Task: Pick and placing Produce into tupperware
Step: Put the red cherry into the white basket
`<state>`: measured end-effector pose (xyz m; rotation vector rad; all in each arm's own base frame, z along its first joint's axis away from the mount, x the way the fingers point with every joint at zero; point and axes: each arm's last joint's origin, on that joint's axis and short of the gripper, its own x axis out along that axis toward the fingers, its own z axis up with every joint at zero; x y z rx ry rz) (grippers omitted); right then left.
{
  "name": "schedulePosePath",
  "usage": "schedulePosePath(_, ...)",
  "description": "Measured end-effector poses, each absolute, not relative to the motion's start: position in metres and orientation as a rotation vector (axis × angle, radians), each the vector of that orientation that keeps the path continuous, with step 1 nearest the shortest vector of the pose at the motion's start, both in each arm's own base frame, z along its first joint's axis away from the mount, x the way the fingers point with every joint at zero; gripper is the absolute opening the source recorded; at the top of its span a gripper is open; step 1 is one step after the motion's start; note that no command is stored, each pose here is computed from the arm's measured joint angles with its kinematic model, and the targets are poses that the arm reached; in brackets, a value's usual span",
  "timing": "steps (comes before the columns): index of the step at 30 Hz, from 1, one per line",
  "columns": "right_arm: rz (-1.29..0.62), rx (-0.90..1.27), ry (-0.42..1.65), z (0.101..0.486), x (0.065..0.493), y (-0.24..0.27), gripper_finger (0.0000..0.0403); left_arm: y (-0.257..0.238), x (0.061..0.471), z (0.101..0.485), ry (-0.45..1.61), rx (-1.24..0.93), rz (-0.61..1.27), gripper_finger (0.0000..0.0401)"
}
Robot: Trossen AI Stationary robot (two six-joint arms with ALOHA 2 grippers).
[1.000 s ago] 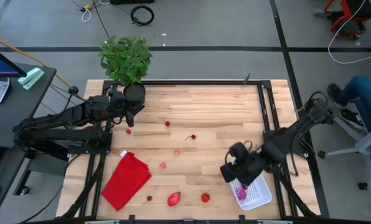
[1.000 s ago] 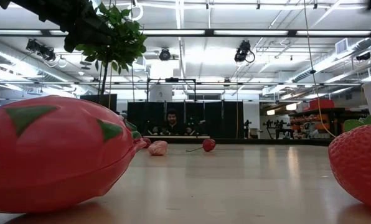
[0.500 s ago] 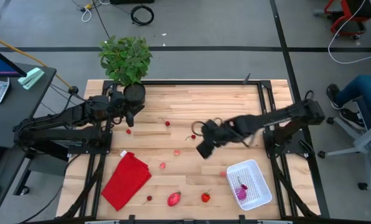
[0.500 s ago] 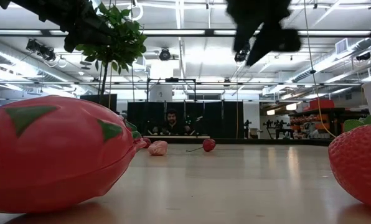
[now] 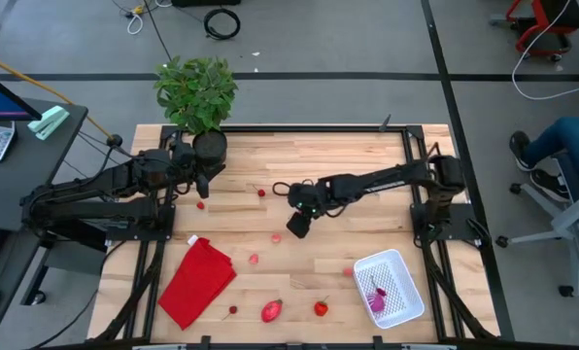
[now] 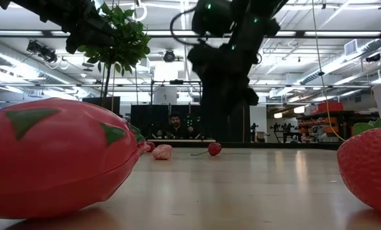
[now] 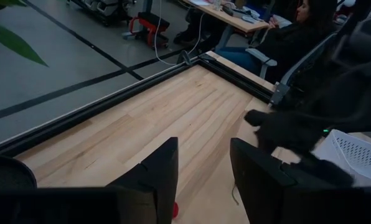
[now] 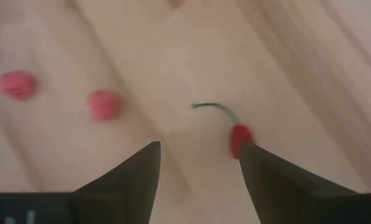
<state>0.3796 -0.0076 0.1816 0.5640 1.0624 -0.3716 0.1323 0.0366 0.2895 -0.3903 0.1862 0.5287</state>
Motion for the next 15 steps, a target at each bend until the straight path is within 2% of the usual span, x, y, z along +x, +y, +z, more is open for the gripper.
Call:
schedulePosePath(8,-0.444,0.536,1.112,0.157,0.384,-0.018,0.025,0.037,0.132,0.289,0.187,-0.39,0.528,0.0142)
schedulePosePath(15,-0.504,0.541,1.147,0.138,0.386,-0.019,0.0241,0.037,0.132,0.289,0.187,-0.389,0.529,0.0151)
